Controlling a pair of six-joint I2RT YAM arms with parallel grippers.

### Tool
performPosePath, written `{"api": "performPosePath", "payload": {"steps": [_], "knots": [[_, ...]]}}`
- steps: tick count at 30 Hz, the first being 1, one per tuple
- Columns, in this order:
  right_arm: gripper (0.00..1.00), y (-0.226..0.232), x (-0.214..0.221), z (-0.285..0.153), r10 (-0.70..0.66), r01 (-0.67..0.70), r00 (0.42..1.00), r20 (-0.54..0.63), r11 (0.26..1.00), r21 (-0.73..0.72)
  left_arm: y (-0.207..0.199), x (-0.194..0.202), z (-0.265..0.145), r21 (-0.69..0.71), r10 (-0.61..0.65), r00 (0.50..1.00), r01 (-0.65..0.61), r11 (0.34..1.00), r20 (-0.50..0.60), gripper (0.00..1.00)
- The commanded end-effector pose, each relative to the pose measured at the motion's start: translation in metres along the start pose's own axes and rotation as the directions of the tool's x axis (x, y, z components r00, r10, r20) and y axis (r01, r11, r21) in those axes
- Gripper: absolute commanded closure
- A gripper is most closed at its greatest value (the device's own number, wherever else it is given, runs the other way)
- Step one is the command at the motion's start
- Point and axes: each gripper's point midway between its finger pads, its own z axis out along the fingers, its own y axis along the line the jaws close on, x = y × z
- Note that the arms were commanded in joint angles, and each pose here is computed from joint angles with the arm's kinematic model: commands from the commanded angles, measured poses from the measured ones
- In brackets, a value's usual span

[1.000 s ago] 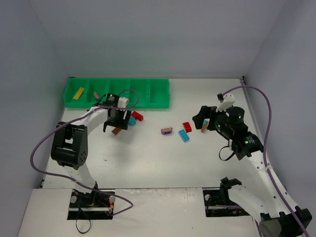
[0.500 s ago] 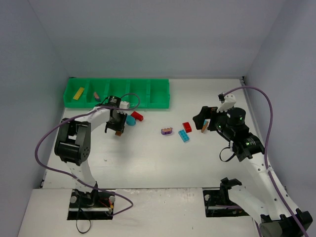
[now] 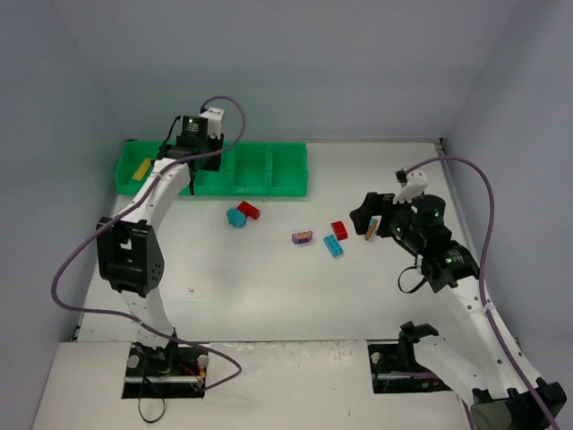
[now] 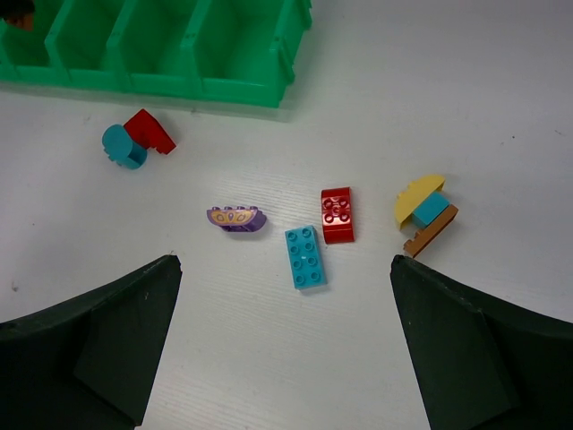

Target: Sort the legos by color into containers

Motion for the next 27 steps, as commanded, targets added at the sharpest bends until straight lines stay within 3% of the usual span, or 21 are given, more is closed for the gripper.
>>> {"api": "performPosePath", "payload": {"steps": [1,3,5,12,13,15,17,22,27], "knots": [[0.00,0.000,-0.015,0.000,-0.017,0.017,0.998,0.063,1.000,0.008,0.034,-0.030,0.021,-0.081,-0.058,0.996,0.064,0.995,0.074,0.98],[0.00,-0.001,-0.014,0.000,-0.015,0.015,0.998,0.063,1.000,0.011,0.044,-0.041,0.034,-0.076,-0.085,0.992,0.093,0.993,0.094,0.97],[0.00,-0.002,-0.014,-0.001,-0.016,0.015,0.998,0.064,1.000,0.015,0.049,-0.053,0.045,-0.078,-0.098,0.988,0.108,0.991,0.119,0.85],[0.00,-0.005,-0.011,0.002,-0.014,0.013,0.998,0.054,1.000,0.027,0.054,-0.062,0.065,-0.055,-0.101,0.986,0.109,0.993,0.129,0.57],[0.00,-0.005,-0.011,0.002,-0.013,0.011,0.999,0.053,1.000,0.029,0.054,-0.061,0.066,-0.055,-0.101,0.987,0.109,0.993,0.128,0.47],[0.00,-0.005,-0.011,0.003,-0.016,0.014,0.999,0.052,0.999,0.030,0.055,-0.063,0.065,-0.055,-0.100,0.987,0.108,0.993,0.129,0.40],[0.00,-0.005,-0.011,0.004,-0.014,0.013,0.999,0.050,0.999,0.030,0.051,-0.063,0.060,-0.045,-0.100,0.987,0.106,0.993,0.129,0.35],[0.00,-0.003,-0.012,0.005,-0.008,0.007,0.999,0.046,1.000,0.018,0.029,-0.064,0.020,0.031,-0.088,0.985,0.085,0.996,0.150,0.33],[0.00,0.000,-0.009,0.007,-0.013,0.013,0.999,0.032,1.000,0.003,-0.015,-0.011,-0.006,0.166,-0.023,0.998,0.013,0.986,0.054,0.31]]}}
